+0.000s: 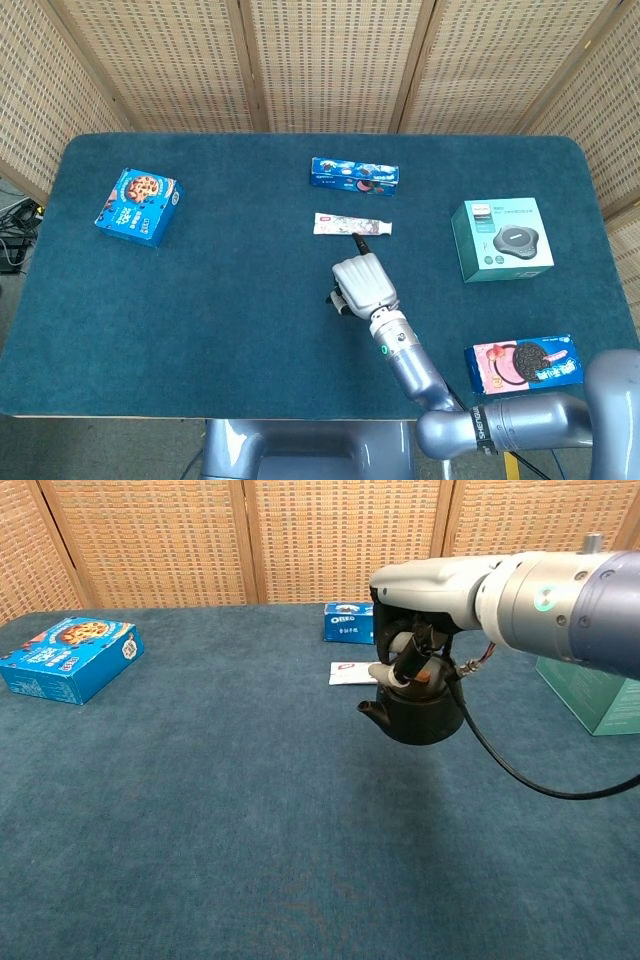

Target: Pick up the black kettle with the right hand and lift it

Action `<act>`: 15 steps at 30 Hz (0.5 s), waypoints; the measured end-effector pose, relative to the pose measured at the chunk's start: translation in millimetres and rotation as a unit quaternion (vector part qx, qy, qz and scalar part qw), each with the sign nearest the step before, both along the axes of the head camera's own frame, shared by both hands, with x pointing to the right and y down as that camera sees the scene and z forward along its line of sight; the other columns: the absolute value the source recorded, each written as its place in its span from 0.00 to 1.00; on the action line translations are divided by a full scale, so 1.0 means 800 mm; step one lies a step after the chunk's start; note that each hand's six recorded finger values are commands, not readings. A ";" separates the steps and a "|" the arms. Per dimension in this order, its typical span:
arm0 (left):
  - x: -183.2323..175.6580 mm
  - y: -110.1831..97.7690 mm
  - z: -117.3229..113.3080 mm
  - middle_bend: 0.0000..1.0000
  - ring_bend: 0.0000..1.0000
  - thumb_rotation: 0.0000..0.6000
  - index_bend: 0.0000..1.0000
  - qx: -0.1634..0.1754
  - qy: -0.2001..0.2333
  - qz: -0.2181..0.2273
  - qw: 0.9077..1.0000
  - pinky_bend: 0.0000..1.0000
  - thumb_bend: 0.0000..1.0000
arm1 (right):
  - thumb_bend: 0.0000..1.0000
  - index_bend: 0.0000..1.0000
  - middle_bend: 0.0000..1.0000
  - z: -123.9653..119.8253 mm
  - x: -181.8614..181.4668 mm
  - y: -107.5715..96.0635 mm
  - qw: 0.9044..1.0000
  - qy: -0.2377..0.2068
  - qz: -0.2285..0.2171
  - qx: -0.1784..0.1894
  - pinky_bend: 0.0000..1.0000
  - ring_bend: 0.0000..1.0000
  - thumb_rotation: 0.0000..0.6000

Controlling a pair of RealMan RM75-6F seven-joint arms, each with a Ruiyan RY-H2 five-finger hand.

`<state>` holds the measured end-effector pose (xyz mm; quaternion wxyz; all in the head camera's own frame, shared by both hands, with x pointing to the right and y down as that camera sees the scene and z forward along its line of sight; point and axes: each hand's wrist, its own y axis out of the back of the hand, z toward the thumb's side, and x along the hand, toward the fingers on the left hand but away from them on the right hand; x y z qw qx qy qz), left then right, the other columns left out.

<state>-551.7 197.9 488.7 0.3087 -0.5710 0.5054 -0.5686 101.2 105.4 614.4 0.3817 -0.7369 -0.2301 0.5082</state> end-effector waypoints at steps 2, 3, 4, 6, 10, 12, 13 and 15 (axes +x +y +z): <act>0.000 0.000 0.000 0.00 0.00 1.00 0.00 0.000 0.000 0.000 1.000 0.00 0.00 | 0.76 1.00 1.00 0.002 0.001 0.001 1.000 0.002 0.001 0.000 0.07 1.00 1.00; 0.000 0.000 0.000 0.00 0.00 1.00 0.00 0.000 0.000 0.000 1.000 0.00 0.00 | 0.76 1.00 1.00 0.003 0.001 0.001 1.000 0.003 0.001 0.000 0.11 1.00 1.00; 0.000 0.000 0.000 0.00 0.00 1.00 0.00 0.000 0.000 0.000 1.000 0.00 0.00 | 0.77 1.00 1.00 0.003 0.002 0.001 1.000 0.002 0.001 0.000 0.15 1.00 1.00; 0.000 0.000 0.000 0.00 0.00 1.00 0.00 0.000 -0.001 0.000 1.000 0.00 0.00 | 0.78 1.00 1.00 0.003 0.002 0.001 1.000 0.001 0.002 0.003 0.27 1.00 1.00; 0.000 0.000 0.000 0.00 0.00 1.00 0.00 0.000 -0.001 0.000 1.000 0.00 0.00 | 0.78 1.00 1.00 0.003 0.003 0.001 1.000 -0.004 0.005 0.010 0.50 1.00 1.00; 0.001 0.000 0.000 0.00 0.00 1.00 0.00 0.000 -0.001 0.001 1.000 0.00 0.00 | 0.78 1.00 1.00 0.002 0.004 0.001 1.000 -0.004 0.005 0.014 0.64 1.00 1.00; 0.001 0.000 0.000 0.00 0.00 1.00 0.00 0.000 -0.001 0.001 1.000 0.00 0.00 | 0.78 1.00 1.00 0.002 0.005 0.001 1.000 -0.004 0.006 0.016 0.72 1.00 1.00; 0.001 0.000 0.000 0.00 0.00 1.00 0.00 0.000 -0.001 0.001 1.000 0.00 0.00 | 0.78 1.00 1.00 0.001 0.005 0.001 1.000 -0.004 0.005 0.020 0.78 1.00 1.00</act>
